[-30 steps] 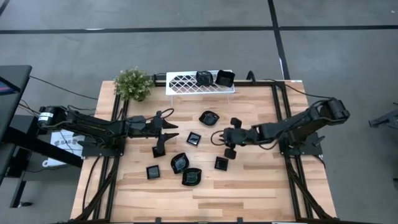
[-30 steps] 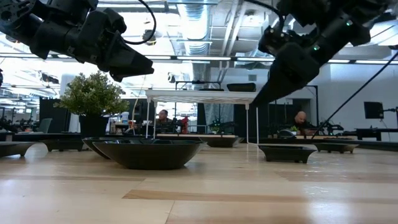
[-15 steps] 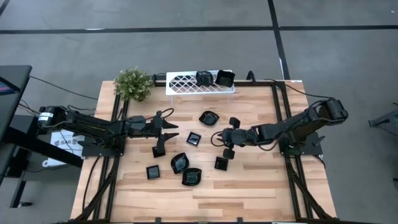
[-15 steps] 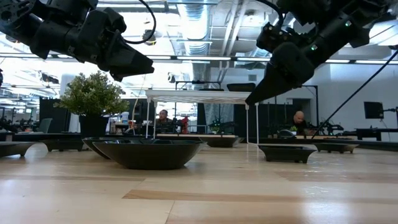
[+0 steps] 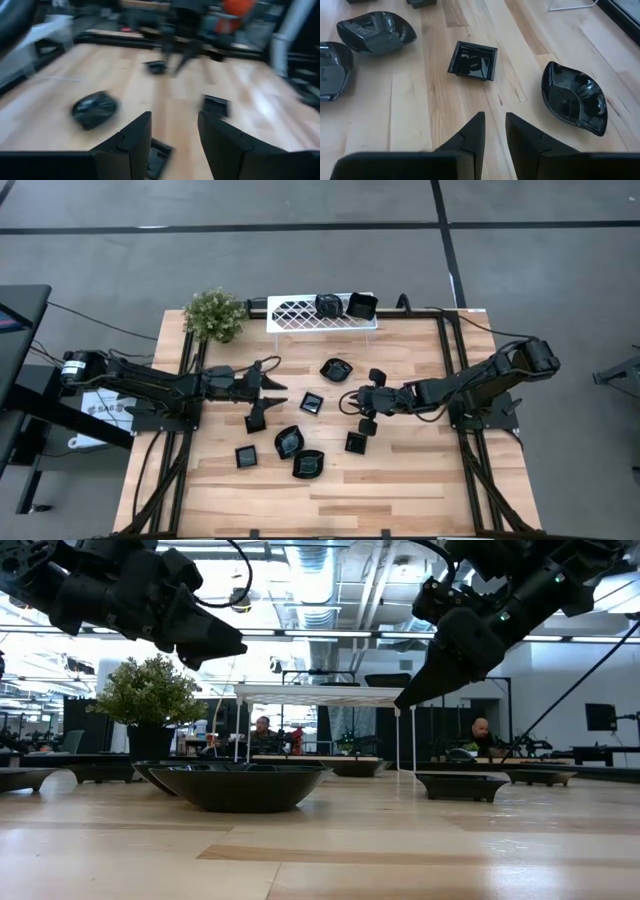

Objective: Pick & Place Mini shaped plates
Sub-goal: Stack the black leaf-shaped plate on top of the black leaf-shaped plate on the shelf

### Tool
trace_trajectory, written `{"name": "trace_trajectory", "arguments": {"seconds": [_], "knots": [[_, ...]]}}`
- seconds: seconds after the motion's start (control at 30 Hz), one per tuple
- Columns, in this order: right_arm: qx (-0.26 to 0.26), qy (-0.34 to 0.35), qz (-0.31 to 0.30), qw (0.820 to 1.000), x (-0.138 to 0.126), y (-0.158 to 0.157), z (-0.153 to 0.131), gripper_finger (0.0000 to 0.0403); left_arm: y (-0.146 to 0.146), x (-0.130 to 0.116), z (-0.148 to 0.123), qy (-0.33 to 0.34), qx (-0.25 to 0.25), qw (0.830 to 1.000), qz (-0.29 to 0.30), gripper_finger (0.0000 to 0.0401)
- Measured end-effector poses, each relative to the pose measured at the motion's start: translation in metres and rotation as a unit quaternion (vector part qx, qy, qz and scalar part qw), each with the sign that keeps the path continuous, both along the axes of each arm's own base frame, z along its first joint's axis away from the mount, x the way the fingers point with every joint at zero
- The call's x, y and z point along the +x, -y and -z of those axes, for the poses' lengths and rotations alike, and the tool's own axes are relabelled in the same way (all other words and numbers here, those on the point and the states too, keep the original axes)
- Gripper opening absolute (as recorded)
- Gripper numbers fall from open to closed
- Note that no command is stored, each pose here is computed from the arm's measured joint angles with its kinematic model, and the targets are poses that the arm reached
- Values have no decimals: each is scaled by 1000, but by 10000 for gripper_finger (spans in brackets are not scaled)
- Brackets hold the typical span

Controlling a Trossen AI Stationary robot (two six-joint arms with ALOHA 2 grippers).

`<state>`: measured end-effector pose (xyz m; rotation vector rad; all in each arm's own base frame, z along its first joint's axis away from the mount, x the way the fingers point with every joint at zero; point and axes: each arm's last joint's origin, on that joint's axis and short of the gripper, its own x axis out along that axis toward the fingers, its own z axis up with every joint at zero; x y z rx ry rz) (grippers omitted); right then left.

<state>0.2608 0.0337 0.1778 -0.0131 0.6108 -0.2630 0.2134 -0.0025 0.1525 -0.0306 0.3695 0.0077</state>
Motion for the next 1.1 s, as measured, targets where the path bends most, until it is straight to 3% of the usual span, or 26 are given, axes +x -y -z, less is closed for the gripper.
{"name": "trace_trajectory", "arguments": {"seconds": [0.1, 0.23, 0.37, 0.67, 0.8, 0.97, 1.1], "knots": [[0, 0, 0, 1000, 0, 0, 0, 71, 5, 0, 0, 1, -13, 996, 93, 163], [0, 0, 0, 1000, 0, 0, 0, 71, 13, -2, -1, 8, -34, 976, 214, 163], [0, 0, 0, 1000, 0, 0, 0, 71, 21, -4, -1, 15, -28, 963, 269, 163], [2, 0, -1, 1000, 0, 0, 0, 71, 22, -4, -1, 18, -14, 962, 272, 163], [2, -3, -13, 1000, 0, -1, 0, 71, 19, -3, 2, 2, 17, 974, 224, 163], [-11, -12, -57, 998, 0, -6, 1, 71, 15, -8, 15, -73, 64, 983, 155, 163], [-16, -13, -65, 998, -1, -7, 0, 71, 18, -9, 15, -78, 65, 984, 149, 163]]}}
